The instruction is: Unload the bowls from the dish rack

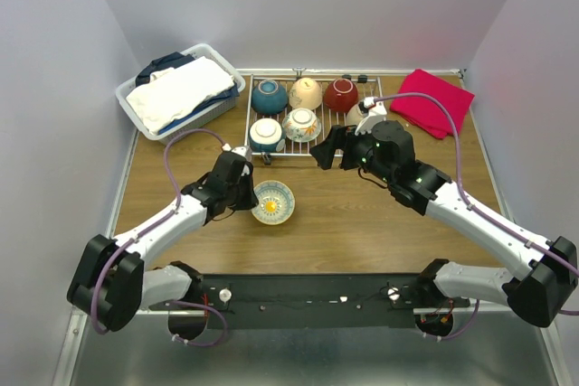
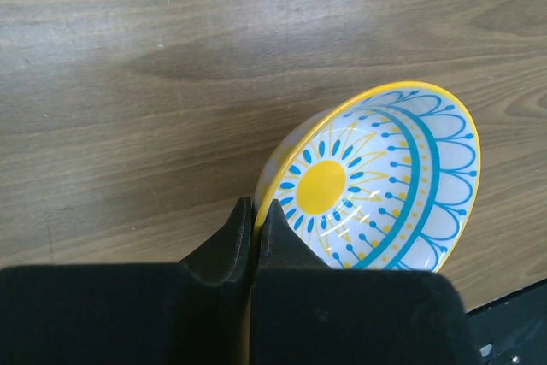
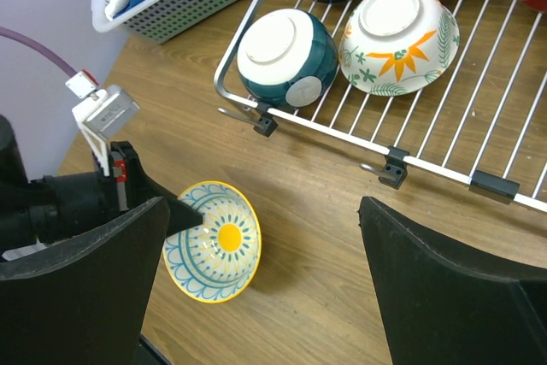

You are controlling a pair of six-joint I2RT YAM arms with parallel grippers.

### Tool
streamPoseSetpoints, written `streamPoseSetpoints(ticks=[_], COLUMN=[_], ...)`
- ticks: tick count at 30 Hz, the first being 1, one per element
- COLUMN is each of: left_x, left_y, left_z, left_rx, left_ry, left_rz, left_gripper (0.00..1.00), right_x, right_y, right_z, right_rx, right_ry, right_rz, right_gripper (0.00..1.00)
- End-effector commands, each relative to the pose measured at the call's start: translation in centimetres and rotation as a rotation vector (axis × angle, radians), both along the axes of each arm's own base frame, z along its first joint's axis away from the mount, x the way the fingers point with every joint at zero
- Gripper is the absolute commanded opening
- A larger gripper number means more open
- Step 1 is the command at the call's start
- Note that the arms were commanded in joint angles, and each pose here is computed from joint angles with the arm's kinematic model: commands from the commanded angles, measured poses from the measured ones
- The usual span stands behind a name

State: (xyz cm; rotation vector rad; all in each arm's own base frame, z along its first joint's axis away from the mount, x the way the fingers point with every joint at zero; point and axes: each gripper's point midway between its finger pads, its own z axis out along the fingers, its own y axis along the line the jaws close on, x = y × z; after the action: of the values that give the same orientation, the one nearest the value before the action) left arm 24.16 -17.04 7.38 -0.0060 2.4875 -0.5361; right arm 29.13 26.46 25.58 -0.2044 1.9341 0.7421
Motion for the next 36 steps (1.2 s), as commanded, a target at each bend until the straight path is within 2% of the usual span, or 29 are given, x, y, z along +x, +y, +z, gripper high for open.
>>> streamPoseSetpoints(ticks=[1, 9, 13, 15, 19, 20, 22, 23, 24, 26, 28, 29, 32, 36], left_x=[-0.1, -1.1, -1.9, -2.5, -2.8, -2.8, -2.5, -2.3, -1.9, -1.6, -1.0, -1.1, -0.8, -0.5], left_y=[-0.2, 0.1, 0.2, 0.4, 0.8, 0.9, 0.9, 1.1, 1.2, 1.6, 1.9, 2.3, 3.2, 4.4], left_z=[-1.1, -2.1, -2.6, -3.1, -2.8, -2.6, -1.8, -1.2, -0.5, 0.6, 1.9, 2.6, 4.5, 6.7], left_rx=[-0.001, -0.002, -0.033, -0.036, -0.044, -0.042, -0.044, -0.04, -0.04, -0.031, -0.023, -0.018, -0.003, 0.041], left_ry=[0.048, 0.081, 0.09, 0.103, 0.09, 0.084, 0.06, 0.039, 0.021, -0.018, -0.061, -0.084, -0.151, -0.238], left_rz=[0.016, 0.028, 0.044, 0.056, 0.071, 0.073, 0.076, 0.084, 0.088, 0.097, 0.112, 0.112, 0.132, 0.131], left_gripper=[0.0, 0.02, 0.2, 0.31, 0.45, 0.53, 0.6, 0.69, 0.71, 0.82, 0.89, 0.96, 0.99, 0.99], right_x=[-0.1, 0.0, 0.1, 0.3, 0.6, 0.8, 0.9, 1.2, 1.3, 1.6, 2.3, 2.3, 3.3, 4.4], right_y=[-0.6, -0.6, -0.5, -0.6, -0.4, -0.3, -0.2, 0.0, 0.0, 0.2, 0.4, 0.1, 0.1, 0.5], right_z=[-0.5, -1.6, -1.9, -1.9, -2.1, -2.1, -2.3, -2.2, -2.7, -2.9, -3.0, -3.7, -3.9, -3.5], right_rx=[-0.033, -0.056, -0.065, -0.069, -0.076, -0.077, -0.09, -0.091, -0.113, -0.125, -0.183, -0.229, -0.339, -0.44], right_ry=[-0.004, 0.013, 0.012, 0.009, 0.006, 0.002, -0.012, -0.039, -0.056, -0.07, -0.088, -0.064, -0.051, -0.14], right_rz=[-0.014, -0.013, -0.01, -0.015, -0.019, -0.018, -0.007, 0.002, 0.012, 0.02, 0.033, 0.039, 0.061, 0.116], right_gripper=[1.0, 1.0, 1.0, 1.0, 1.0, 1.0, 1.0, 1.0, 1.0, 1.0, 1.0, 1.0, 1.0, 1.0])
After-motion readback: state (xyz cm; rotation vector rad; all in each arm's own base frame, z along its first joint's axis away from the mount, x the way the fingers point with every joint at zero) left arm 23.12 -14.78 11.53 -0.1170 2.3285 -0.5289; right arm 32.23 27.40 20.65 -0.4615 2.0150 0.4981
